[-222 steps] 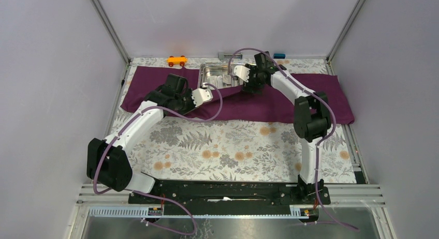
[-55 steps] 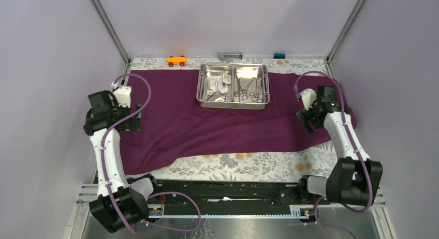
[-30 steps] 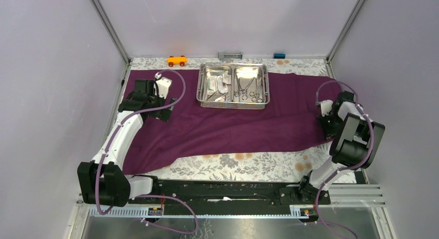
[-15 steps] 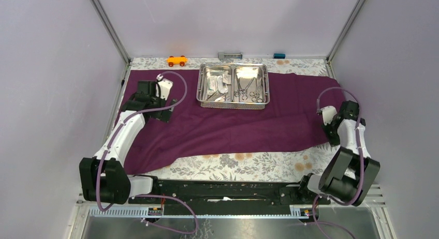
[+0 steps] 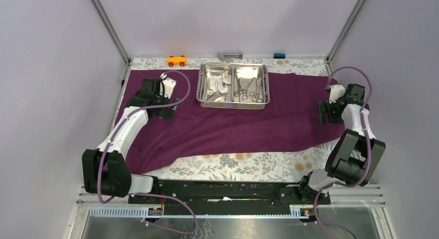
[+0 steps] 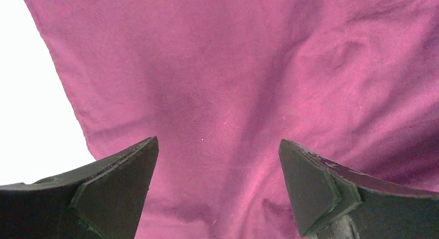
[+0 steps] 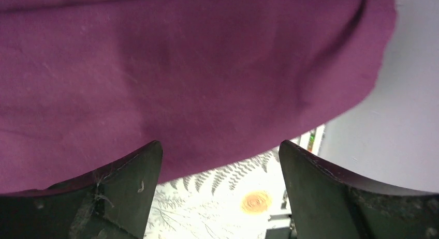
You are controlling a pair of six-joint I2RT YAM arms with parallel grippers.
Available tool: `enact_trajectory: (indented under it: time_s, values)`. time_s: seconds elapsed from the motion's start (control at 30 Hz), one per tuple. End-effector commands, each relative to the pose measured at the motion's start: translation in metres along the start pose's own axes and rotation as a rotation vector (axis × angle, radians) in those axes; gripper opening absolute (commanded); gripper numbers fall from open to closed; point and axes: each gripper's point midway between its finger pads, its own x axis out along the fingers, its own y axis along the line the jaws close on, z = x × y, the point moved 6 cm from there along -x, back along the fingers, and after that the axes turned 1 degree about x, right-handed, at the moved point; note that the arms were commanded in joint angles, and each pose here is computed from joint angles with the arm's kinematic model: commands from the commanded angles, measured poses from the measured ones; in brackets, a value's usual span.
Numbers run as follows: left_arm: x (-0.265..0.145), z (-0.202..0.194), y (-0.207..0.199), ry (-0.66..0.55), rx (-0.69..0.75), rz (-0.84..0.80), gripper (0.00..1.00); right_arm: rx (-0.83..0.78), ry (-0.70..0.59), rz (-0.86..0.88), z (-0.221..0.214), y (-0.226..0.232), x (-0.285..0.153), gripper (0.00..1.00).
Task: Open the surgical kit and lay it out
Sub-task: Open the surgical kit at the center of the board.
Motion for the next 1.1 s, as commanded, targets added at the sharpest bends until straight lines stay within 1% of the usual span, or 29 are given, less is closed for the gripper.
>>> enact_trajectory:
  time_s: [0.0, 0.23, 0.27, 0.33, 0.37, 0.47, 0.53, 0.7, 0.77, 0.8, 0.83, 0.93, 1.0, 1.07]
  values:
    - [-0.004, 0.025, 0.010, -0.064, -0.026, 0.046, 0.99, 0.039, -0.038, 0.001, 0.021, 0.002, 0.021, 0.90]
    - [0.003, 0.023, 0.009, -0.067, 0.010, 0.039, 0.99, -0.005, 0.054, -0.016, 0.011, 0.005, 0.059, 0.90]
    - [0.004, 0.023, 0.010, -0.069, 0.012, 0.043, 0.99, -0.015, 0.080, -0.015, 0.006, 0.004, 0.065, 0.89]
    - [0.004, 0.023, 0.011, -0.073, 0.014, 0.052, 0.99, -0.041, 0.132, -0.005, -0.005, 0.006, 0.076, 0.84]
    - [0.004, 0.023, 0.011, -0.075, 0.014, 0.054, 0.99, -0.054, 0.154, 0.006, -0.011, 0.007, 0.080, 0.80]
    - [0.005, 0.023, 0.011, -0.081, 0.017, 0.058, 0.99, -0.095, 0.224, 0.019, -0.030, 0.009, 0.087, 0.62]
    - [0.006, 0.023, 0.011, -0.081, 0.021, 0.059, 0.99, -0.109, 0.257, 0.037, -0.041, 0.011, 0.086, 0.52]
    - [0.008, 0.022, 0.013, -0.072, 0.039, 0.068, 0.99, -0.142, 0.302, 0.070, -0.065, 0.020, 0.066, 0.31]
    - [0.008, 0.023, 0.013, -0.076, 0.047, 0.069, 0.99, -0.154, 0.311, 0.077, -0.070, 0.023, 0.055, 0.17]
    - [0.009, 0.022, 0.013, -0.074, 0.050, 0.068, 0.99, -0.157, 0.311, 0.079, -0.072, 0.025, 0.050, 0.07]
    - [0.009, 0.022, 0.013, -0.075, 0.054, 0.066, 0.99, -0.157, 0.307, 0.080, -0.072, 0.026, 0.044, 0.00]
    - [0.011, 0.023, 0.012, -0.076, 0.060, 0.061, 0.99, -0.159, 0.281, 0.060, -0.069, 0.026, 0.024, 0.00]
    - [0.012, 0.022, 0.011, -0.074, 0.061, 0.055, 0.99, -0.155, 0.260, 0.017, -0.067, 0.023, 0.012, 0.01]
    - [0.013, 0.023, 0.010, -0.078, 0.060, 0.046, 0.99, -0.144, 0.228, -0.036, -0.065, 0.018, 0.003, 0.13]
